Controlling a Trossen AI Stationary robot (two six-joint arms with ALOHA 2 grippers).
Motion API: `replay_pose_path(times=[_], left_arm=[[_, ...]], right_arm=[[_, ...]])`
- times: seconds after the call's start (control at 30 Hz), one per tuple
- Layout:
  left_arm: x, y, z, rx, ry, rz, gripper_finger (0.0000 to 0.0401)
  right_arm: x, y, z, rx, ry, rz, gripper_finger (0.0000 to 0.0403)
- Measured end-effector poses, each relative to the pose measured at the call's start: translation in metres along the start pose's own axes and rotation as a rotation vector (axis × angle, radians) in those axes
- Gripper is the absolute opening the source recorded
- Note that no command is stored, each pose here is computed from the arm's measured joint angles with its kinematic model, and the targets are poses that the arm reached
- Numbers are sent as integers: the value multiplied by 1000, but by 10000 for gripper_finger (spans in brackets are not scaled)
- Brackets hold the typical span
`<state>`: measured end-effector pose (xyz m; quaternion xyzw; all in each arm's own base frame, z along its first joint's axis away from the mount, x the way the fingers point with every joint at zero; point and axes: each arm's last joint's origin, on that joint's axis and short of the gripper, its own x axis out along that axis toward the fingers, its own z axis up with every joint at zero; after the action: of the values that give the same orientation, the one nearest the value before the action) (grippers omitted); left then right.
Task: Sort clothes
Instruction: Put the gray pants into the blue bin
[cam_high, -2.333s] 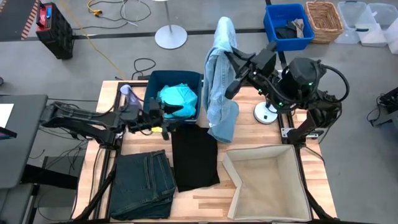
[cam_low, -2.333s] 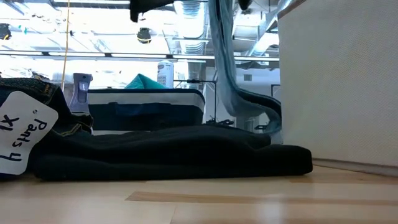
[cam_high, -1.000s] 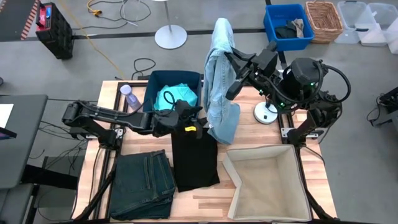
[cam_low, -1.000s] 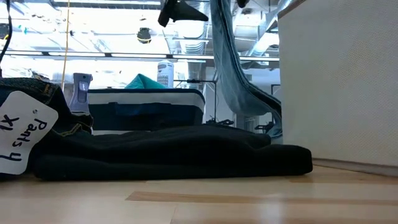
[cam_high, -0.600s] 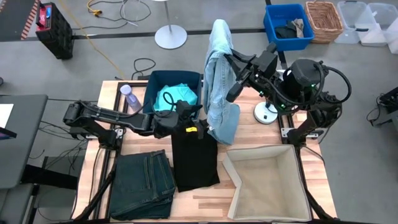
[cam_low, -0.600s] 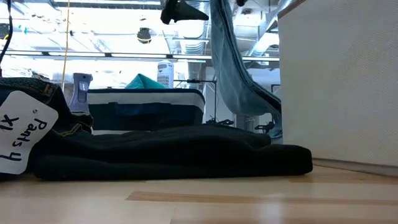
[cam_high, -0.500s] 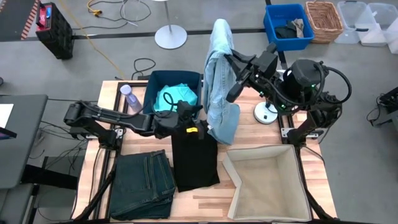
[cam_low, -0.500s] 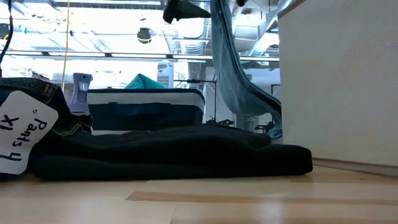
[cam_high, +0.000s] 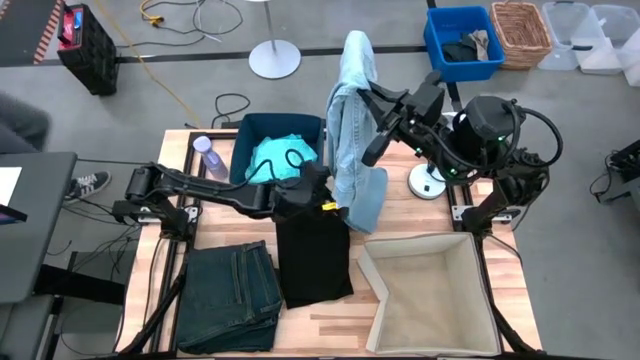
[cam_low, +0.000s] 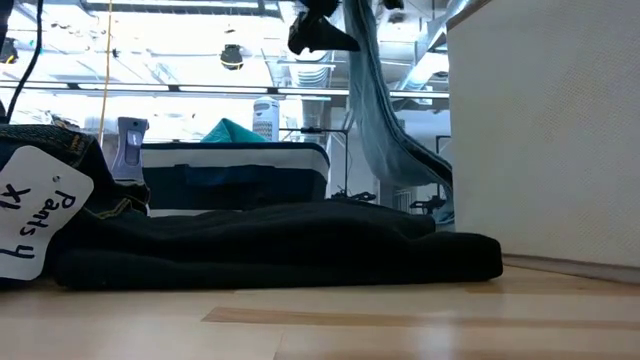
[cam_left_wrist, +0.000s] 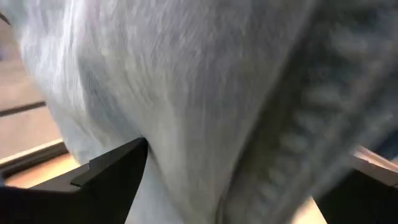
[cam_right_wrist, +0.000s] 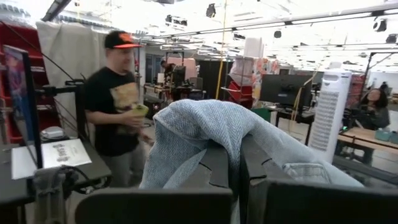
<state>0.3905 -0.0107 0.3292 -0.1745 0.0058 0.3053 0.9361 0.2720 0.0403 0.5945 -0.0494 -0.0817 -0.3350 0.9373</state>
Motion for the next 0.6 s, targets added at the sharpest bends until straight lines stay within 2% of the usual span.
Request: replay_pose_path(times=[0.13,0.23,0.37,0.53,0.6], left_arm=[[5,8,4,40,26,81,360],[8,15,7,67,31,147,309],[10,18,13,79,39,171,211],[6,16,24,154,76,185,54],[0,13,33,168,64,185,16]], right_arm=[[-3,3,1,14,-3,16,0],[-6,5,1,10,-2,30,0],[-9,8,2,9,-2,44,0],[-19,16,2,-20,8,94,0],[-25,20,1,-35,26,125,0]])
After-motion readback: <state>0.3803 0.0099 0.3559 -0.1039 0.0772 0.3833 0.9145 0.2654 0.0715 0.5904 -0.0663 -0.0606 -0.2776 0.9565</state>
